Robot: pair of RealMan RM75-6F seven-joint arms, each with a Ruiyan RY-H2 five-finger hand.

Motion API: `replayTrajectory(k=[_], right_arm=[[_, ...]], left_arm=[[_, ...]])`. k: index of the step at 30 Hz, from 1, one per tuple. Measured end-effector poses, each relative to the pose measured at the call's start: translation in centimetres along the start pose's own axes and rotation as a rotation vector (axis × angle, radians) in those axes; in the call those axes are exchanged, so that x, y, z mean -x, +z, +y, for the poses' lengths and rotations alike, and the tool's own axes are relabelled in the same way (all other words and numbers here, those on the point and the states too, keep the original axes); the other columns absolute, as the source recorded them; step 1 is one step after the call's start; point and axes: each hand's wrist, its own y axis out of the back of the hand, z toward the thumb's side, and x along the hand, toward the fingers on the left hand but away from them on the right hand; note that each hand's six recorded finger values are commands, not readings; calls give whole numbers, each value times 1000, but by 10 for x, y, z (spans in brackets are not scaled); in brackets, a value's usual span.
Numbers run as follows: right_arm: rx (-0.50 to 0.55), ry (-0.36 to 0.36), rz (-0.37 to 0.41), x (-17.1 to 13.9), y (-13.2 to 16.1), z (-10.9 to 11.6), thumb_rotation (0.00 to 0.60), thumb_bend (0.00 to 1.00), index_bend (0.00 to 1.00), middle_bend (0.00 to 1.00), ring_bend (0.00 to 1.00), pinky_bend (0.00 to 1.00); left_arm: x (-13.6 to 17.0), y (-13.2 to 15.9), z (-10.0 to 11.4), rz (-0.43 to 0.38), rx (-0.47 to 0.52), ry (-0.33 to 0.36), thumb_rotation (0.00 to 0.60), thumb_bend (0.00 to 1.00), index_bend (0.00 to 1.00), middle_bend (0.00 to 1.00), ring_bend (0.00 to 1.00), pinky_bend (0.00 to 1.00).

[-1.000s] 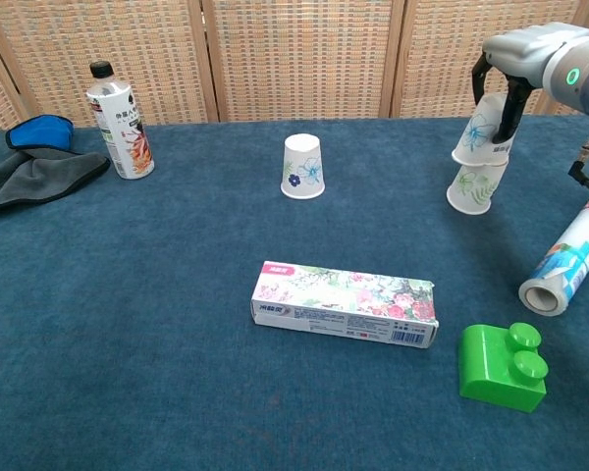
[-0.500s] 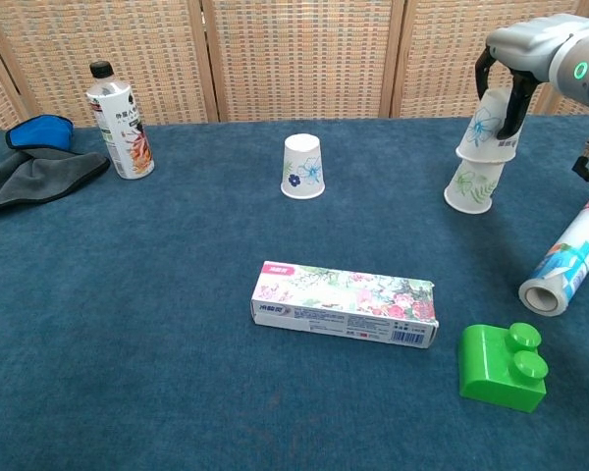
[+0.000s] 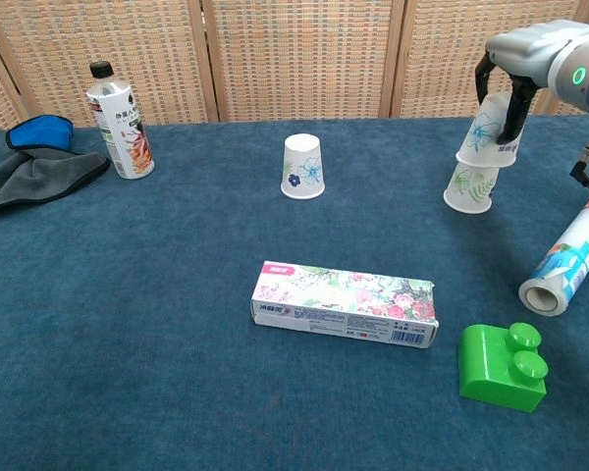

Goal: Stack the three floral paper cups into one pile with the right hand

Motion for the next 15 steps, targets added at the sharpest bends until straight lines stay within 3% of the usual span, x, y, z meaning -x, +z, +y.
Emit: replayTrajectory(k=[15], right_arm=[[-1, -17, -5, 8, 2, -6, 600, 199, 421, 206, 127, 215]], left_arm=[[-1, 1, -5, -2, -10, -15, 600, 156, 22, 0, 0, 91]])
